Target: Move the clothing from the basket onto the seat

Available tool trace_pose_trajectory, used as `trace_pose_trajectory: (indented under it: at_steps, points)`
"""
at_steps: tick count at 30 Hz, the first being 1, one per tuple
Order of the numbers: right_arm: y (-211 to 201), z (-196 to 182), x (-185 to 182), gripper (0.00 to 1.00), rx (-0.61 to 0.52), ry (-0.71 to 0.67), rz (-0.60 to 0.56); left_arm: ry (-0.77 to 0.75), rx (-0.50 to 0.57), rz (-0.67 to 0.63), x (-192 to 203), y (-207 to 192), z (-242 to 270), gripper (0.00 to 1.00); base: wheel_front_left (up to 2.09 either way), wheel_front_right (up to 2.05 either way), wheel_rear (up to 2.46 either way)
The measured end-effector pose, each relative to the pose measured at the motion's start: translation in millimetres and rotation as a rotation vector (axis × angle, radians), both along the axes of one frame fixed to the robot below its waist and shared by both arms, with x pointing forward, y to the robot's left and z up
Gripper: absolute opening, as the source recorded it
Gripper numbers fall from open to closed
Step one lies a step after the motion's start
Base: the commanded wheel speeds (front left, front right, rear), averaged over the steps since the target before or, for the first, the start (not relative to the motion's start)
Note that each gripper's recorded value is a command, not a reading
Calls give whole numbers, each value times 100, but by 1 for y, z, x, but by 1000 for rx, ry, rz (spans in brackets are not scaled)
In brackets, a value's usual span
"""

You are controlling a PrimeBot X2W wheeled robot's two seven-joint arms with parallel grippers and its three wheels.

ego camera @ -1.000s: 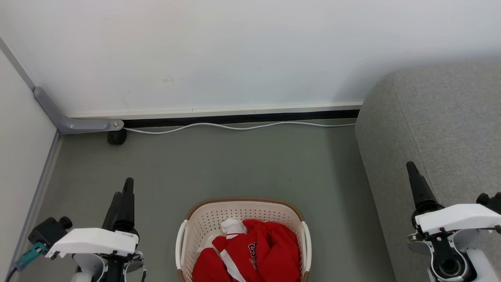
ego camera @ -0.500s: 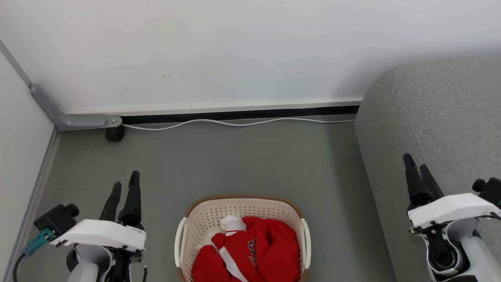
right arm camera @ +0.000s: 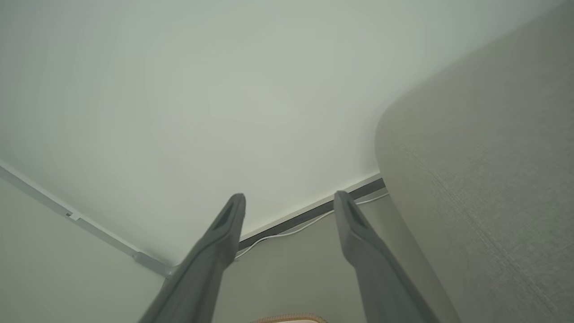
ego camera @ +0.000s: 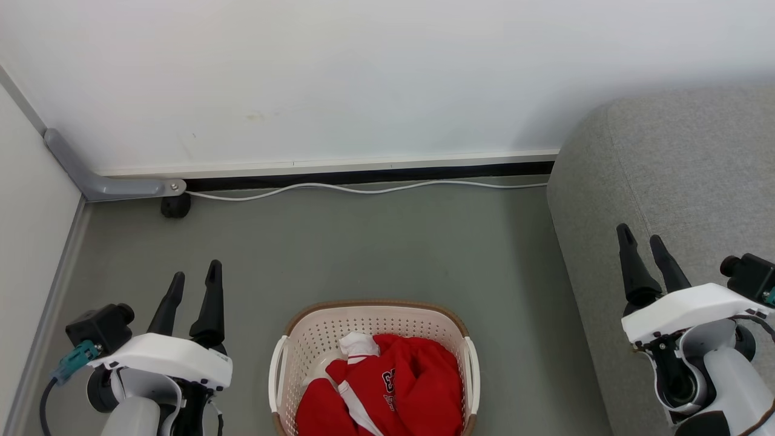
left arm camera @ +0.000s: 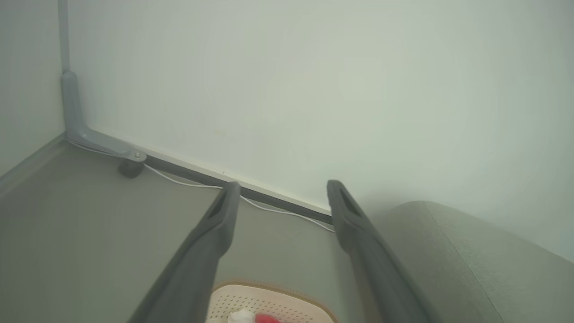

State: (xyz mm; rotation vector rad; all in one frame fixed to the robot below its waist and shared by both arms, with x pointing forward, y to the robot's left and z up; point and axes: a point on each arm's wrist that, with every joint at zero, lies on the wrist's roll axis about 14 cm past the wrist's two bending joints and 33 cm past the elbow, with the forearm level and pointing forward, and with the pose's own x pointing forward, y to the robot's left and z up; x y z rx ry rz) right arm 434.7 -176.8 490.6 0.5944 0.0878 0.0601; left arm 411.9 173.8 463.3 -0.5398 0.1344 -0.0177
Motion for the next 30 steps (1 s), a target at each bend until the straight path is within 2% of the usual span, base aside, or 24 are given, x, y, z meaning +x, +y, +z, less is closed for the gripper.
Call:
trace_pose_trajectory:
  at_steps: [30]
  points:
    - [7, 22, 25, 100, -389, -119, 79, -82, 377, -75, 15, -4, 8, 100, 0, 0, 0]
